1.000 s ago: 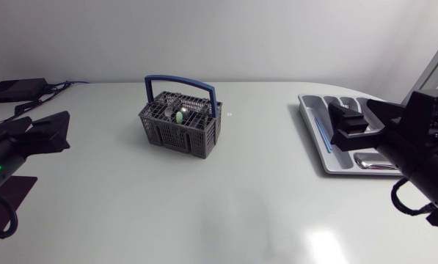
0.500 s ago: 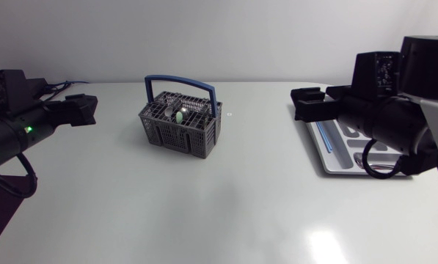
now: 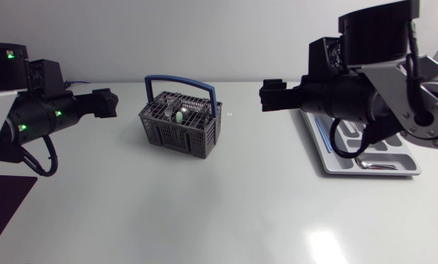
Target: Unload the cutlery basket into the drawer organizer.
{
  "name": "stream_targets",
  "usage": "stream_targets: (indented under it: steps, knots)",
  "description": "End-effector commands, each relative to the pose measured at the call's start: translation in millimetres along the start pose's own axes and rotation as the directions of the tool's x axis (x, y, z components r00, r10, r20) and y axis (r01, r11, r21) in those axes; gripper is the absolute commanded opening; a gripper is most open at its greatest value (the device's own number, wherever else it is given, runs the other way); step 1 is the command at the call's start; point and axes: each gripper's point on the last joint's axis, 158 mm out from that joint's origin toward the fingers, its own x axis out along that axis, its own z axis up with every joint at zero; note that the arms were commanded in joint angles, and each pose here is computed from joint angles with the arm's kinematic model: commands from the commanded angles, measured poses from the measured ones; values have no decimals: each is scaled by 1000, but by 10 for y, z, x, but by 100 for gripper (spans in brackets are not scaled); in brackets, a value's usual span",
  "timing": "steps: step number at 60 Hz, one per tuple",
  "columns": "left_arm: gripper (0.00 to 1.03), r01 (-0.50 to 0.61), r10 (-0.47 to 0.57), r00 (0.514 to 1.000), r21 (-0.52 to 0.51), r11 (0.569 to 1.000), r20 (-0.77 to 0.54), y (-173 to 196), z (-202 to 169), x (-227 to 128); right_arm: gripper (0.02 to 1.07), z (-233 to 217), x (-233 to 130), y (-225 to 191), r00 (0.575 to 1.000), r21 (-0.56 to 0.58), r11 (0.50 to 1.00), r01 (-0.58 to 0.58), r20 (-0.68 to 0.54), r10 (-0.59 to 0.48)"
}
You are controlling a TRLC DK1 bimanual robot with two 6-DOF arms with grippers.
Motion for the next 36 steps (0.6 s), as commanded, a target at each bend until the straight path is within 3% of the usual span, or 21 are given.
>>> stream_targets:
  steps: [1, 36]
  knots:
    - [99, 10, -10, 1000, -4, 1000, 12, -64, 122, 47, 102, -7, 106, 88, 999, 36, 999, -9, -40, 10]
    - [96, 157, -151, 978, 35, 987, -142, -389, -105, 552, 102, -270, 541, 567, 962, 131, 986, -102, -239, 131]
